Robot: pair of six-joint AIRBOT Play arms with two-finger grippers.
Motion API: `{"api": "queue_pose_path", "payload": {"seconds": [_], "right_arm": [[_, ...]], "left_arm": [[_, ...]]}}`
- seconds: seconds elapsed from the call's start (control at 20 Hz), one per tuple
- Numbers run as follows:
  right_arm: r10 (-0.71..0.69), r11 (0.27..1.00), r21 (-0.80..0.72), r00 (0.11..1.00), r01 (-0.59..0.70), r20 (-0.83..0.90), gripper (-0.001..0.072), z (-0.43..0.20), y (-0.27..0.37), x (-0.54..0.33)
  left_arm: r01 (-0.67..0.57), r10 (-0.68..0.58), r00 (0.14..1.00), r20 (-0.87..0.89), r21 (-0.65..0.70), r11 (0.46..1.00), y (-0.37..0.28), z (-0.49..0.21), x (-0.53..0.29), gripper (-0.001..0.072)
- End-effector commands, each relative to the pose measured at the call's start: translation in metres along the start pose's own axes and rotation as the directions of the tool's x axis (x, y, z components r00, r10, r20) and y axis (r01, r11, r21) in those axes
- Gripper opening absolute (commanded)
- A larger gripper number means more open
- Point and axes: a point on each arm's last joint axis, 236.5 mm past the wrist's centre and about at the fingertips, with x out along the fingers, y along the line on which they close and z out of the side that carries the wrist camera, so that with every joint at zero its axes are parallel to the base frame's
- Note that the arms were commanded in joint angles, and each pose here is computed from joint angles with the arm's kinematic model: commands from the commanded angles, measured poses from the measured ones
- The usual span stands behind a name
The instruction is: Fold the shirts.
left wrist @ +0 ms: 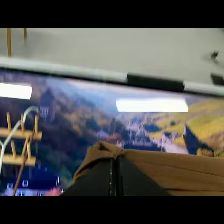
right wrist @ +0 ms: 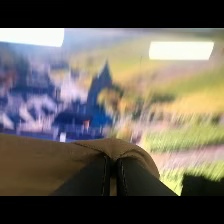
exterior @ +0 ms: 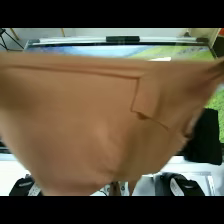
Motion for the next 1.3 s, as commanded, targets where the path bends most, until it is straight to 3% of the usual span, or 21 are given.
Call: {"api": "queue_pose_path", "payload": {"seconds": [0.0, 0.25, 0.5, 0.8, 0.95, 1.1, 1.25], "right_arm": [[0.102, 0.991, 0.119, 0.935, -0.065, -0.341, 0.0081, -0.086, -0.009, 0.126], [0.142, 0.979, 0.191, 0.922, -0.076, -0.36, 0.0081, -0.127, -0.004, 0.309], [0.137, 0.973, 0.222, 0.94, -0.067, -0.314, 0.0081, -0.125, 0.009, 0.394], [0.131, 0.986, 0.155, 0.855, -0.061, -0.501, 0.0081, -0.163, 0.005, 0.365], [0.169, 0.98, 0.194, 0.707, -0.046, -0.686, 0.0081, -0.204, 0.012, 0.323], [0.174, 0.977, 0.215, 0.647, -0.016, -0.742, 0.0081, -0.233, 0.015, 0.317], [0.173, 0.973, 0.231, 0.621, 0.014, -0.765, 0.0081, -0.252, 0.015, 0.316]], "left_arm": [[-0.033, 0.01, 0.94, -0.341, -0.062, 0.998, 0.049, -0.108, 0.108, 0.0033], [-0.084, 0.007, 0.863, -0.505, -0.13, 0.988, 0.091, -0.199, 0.253, 0.0033], [-0.058, -0.064, 0.871, -0.487, -0.232, 0.971, 0.08, -0.222, 0.336, 0.0034], [-0.071, -0.092, 0.786, -0.612, -0.237, 0.969, 0.082, -0.271, 0.336, 0.0035], [-0.076, -0.147, 0.663, -0.734, -0.261, 0.962, 0.079, -0.303, 0.309, 0.0034], [-0.096, -0.126, 0.499, -0.857, -0.2, 0.975, 0.085, -0.337, 0.275, 0.0034], [-0.11, -0.089, 0.468, -0.879, -0.158, 0.981, 0.094, -0.343, 0.269, 0.0034]]}}
